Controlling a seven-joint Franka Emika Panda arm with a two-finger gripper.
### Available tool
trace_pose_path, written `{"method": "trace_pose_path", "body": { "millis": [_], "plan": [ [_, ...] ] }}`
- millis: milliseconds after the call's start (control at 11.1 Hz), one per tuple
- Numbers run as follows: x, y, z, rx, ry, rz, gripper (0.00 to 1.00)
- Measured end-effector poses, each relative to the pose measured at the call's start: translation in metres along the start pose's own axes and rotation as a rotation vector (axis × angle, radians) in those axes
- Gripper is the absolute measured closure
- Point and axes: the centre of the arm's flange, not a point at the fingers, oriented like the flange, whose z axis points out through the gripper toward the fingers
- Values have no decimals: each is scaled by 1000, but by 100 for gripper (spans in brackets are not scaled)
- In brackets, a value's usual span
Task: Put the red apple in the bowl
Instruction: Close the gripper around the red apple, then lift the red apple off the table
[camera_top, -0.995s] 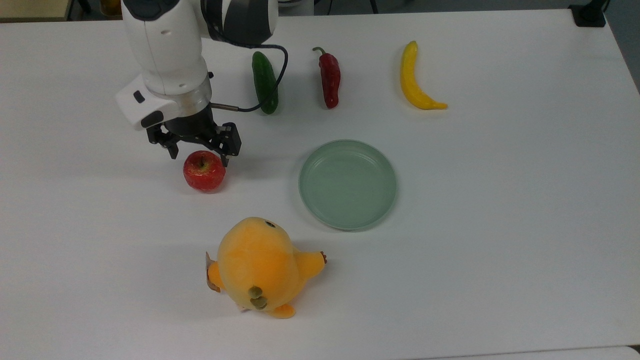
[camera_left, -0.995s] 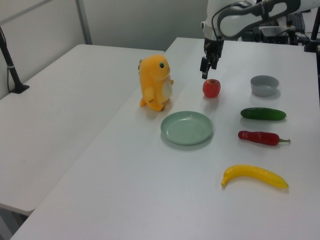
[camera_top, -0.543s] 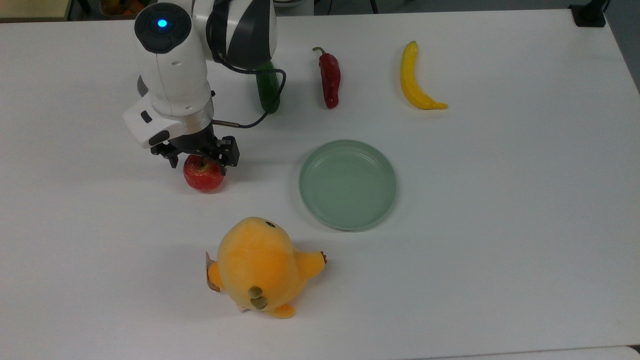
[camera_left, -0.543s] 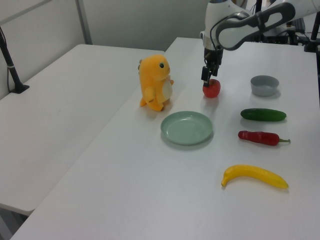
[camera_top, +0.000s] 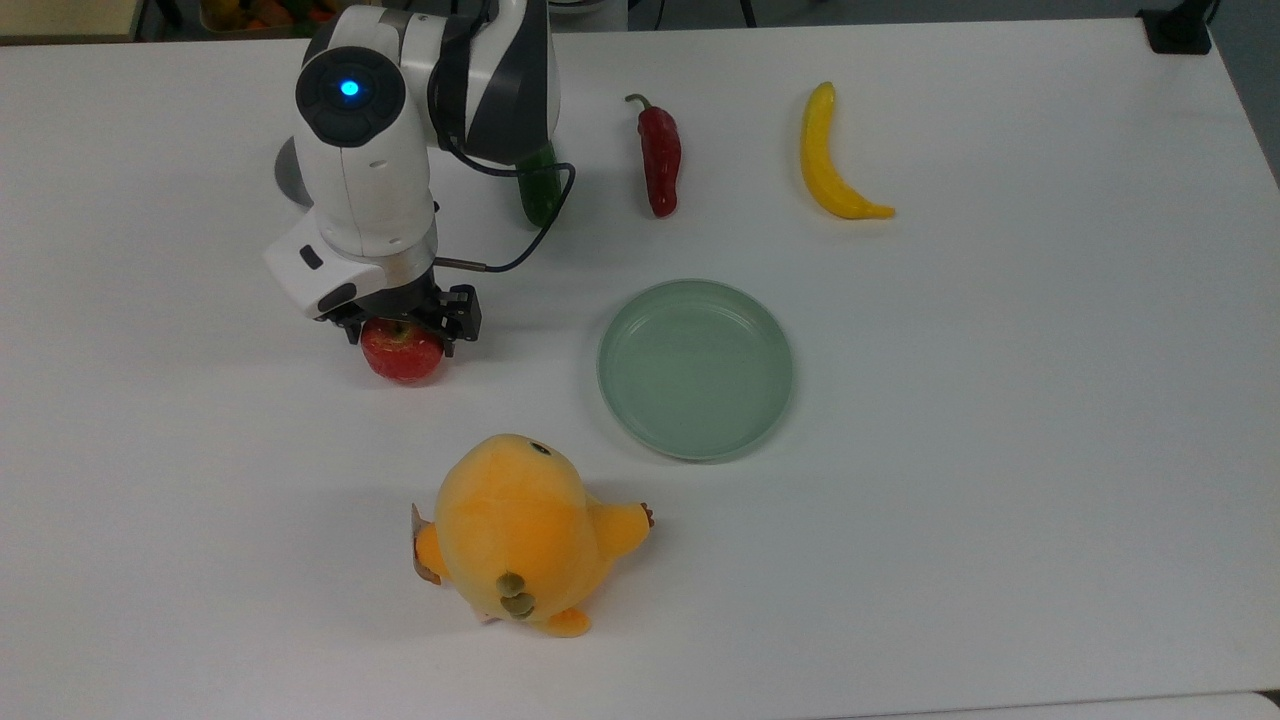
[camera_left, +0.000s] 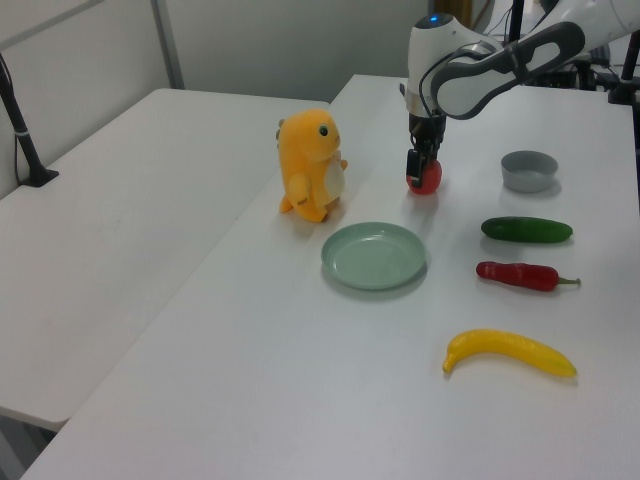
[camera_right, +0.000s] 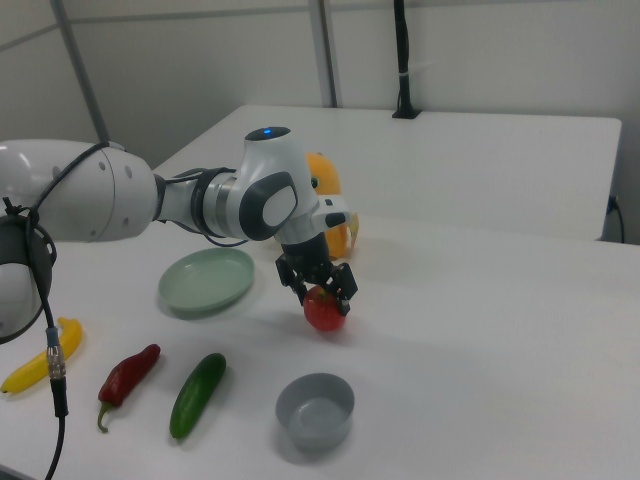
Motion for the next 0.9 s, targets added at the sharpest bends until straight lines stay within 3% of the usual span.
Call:
{"method": "trace_pose_path", "body": {
  "millis": [181, 543, 905],
  "plan": [
    [0, 0, -1, 0, 2, 0, 16],
    [1, 1, -8, 0, 13, 1, 19],
    [-2, 9, -70, -5, 53, 14, 19]
  ]
}}
